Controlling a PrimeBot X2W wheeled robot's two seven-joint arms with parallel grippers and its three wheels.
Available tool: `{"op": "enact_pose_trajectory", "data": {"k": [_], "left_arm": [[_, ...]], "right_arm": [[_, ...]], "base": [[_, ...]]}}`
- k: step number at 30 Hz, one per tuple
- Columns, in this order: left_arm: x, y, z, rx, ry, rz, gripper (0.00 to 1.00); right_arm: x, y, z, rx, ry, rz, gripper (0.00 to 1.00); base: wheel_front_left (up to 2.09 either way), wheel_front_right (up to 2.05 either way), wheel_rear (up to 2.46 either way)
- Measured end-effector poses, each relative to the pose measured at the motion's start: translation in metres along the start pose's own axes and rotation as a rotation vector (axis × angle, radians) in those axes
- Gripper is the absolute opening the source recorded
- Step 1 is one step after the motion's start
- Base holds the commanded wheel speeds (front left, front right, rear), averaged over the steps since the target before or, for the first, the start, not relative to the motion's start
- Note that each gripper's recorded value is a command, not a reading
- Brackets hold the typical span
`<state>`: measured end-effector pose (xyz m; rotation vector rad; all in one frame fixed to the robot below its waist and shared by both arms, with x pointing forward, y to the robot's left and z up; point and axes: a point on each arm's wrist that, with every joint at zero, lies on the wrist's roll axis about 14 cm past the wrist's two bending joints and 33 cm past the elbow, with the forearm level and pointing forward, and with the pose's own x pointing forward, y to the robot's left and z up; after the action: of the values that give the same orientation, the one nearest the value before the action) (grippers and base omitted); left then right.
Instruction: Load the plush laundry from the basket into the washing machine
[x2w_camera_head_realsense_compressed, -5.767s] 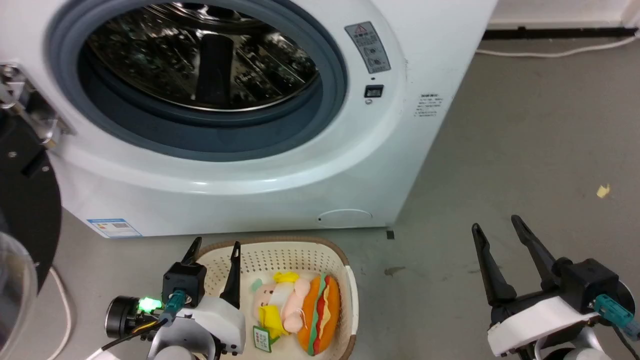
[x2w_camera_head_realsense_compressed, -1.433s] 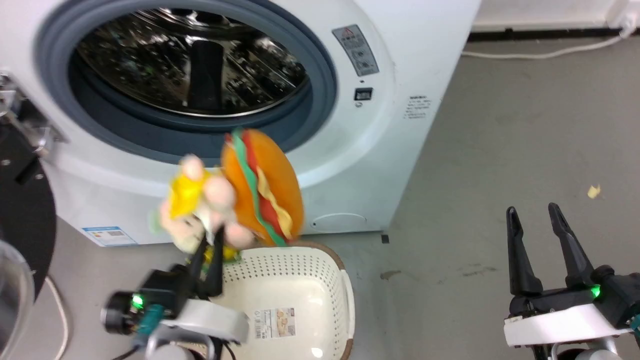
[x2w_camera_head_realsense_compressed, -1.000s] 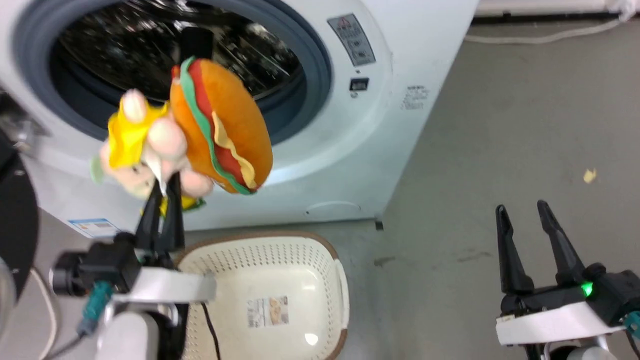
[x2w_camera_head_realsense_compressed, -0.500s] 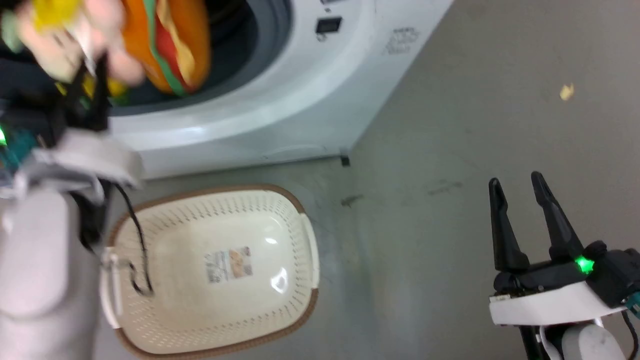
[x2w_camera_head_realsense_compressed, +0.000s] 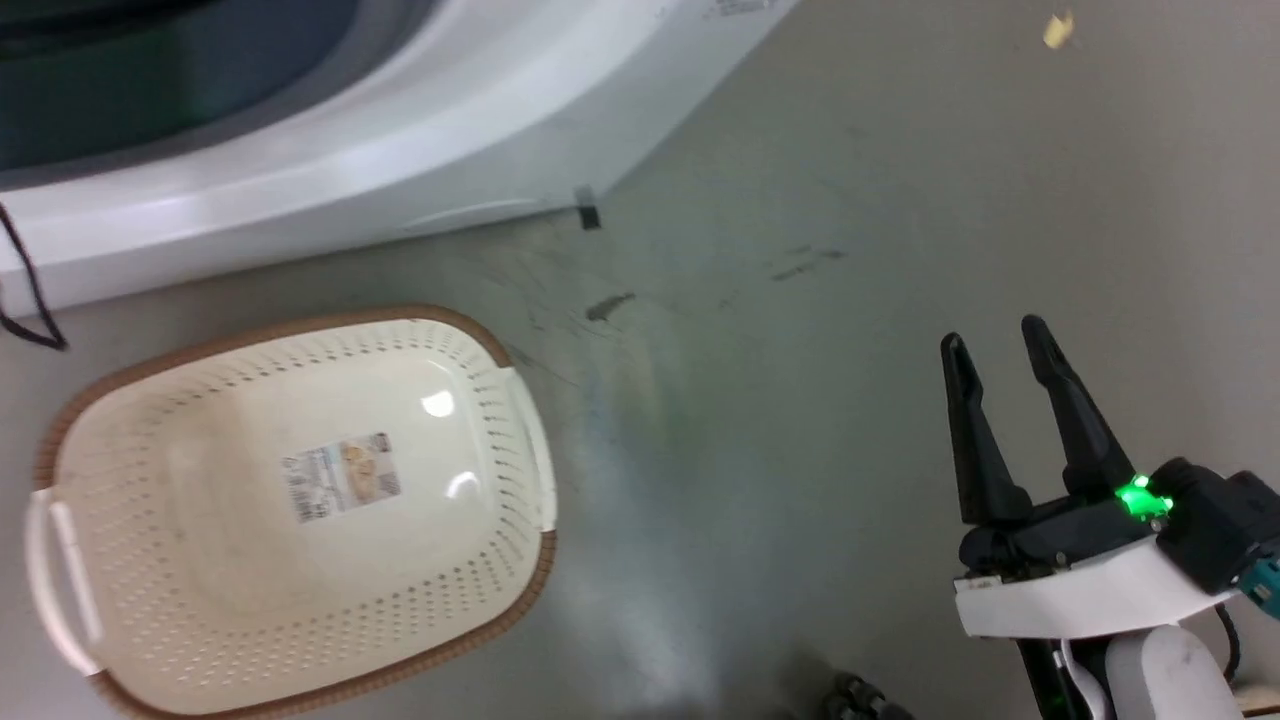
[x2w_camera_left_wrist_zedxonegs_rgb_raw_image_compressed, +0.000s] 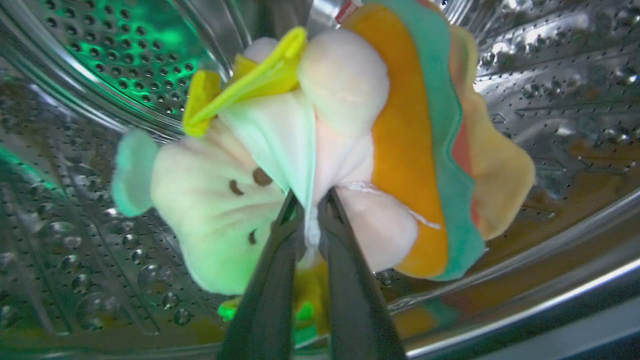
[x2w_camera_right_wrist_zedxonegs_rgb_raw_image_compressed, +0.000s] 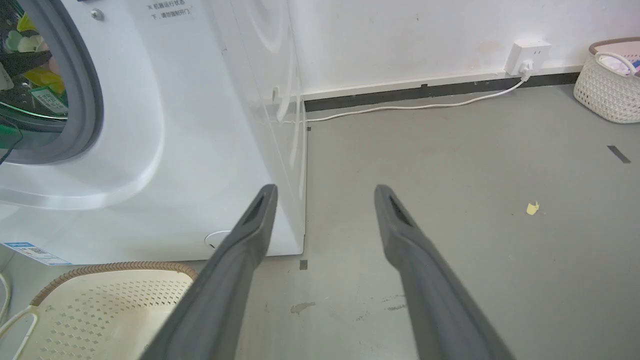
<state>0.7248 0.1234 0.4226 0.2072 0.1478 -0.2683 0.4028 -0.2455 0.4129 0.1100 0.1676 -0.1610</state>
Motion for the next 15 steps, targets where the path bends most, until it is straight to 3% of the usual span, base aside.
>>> {"op": "enact_pose_trajectory", "data": {"k": [6, 15], "left_arm": [[0.027, -0.017, -0.039, 0.019, 0.126, -0.040, 0.00], [0.026, -0.020, -0.056, 0.078, 0.171, -0.061, 0.00]], "right_arm": [[0.003, -0.006, -0.008, 0.000, 0.023, -0.020, 1.00], [0.006, -0.005, -0.004, 0.004, 0.011, -0.016, 1.00]], "base": [[0.00, 0.00, 0.00], [0.00, 0.00, 0.00]]}}
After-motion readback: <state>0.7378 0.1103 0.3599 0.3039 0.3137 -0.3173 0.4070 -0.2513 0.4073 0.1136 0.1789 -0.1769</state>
